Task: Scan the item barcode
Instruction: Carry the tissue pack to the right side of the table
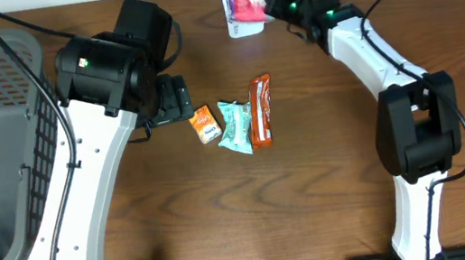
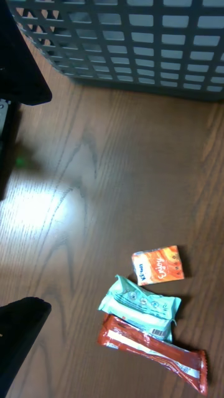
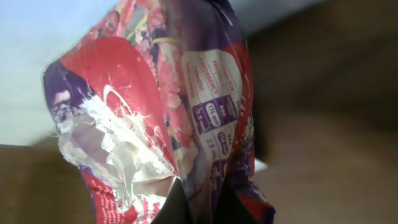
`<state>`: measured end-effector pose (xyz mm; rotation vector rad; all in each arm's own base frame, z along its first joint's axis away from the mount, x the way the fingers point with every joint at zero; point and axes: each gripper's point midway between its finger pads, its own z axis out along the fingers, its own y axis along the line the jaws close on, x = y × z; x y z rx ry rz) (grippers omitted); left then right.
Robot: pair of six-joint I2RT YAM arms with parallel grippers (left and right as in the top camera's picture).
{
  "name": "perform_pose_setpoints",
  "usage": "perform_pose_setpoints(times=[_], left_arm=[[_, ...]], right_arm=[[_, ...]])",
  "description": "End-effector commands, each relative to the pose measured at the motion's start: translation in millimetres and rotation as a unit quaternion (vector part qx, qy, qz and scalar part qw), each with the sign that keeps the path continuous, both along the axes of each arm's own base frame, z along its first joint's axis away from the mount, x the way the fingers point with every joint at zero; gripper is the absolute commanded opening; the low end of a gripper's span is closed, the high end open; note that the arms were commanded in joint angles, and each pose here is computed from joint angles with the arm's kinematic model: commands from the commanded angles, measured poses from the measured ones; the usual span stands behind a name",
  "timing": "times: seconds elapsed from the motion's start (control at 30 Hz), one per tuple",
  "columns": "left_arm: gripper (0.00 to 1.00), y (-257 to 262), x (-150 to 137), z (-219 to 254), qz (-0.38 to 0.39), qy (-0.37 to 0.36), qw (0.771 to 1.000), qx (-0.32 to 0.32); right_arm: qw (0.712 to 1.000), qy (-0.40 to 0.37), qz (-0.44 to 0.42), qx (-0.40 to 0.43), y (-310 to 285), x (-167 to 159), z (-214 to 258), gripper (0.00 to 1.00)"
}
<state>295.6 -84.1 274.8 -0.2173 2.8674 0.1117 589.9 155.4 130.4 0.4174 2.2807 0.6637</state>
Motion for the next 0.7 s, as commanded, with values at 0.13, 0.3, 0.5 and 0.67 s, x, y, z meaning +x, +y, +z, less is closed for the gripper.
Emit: perform_pose_setpoints(times=[0.13,0.3,0.5,0.67], left_arm=[[0.98,5,-10,0,0.004,0.018,1.0,0.008],[0.98,5,-10,0,0.004,0.018,1.0,0.008],[0.98,5,-10,0,0.004,0.018,1.0,0.008],[0.98,5,-10,0,0.004,0.018,1.0,0.008]], right_arm=[[0.995,0.002,-0.097,-0.03,-139,-5,46,0.01],[0.989,0.018,-0.14,0.03,-238,-30,61,0.01],[0.978,0.083,-0.192,-0.002,-337,-81,28,0.05],[0.973,0.119,-0.197,-0.029,-387,-115,2,0.47]])
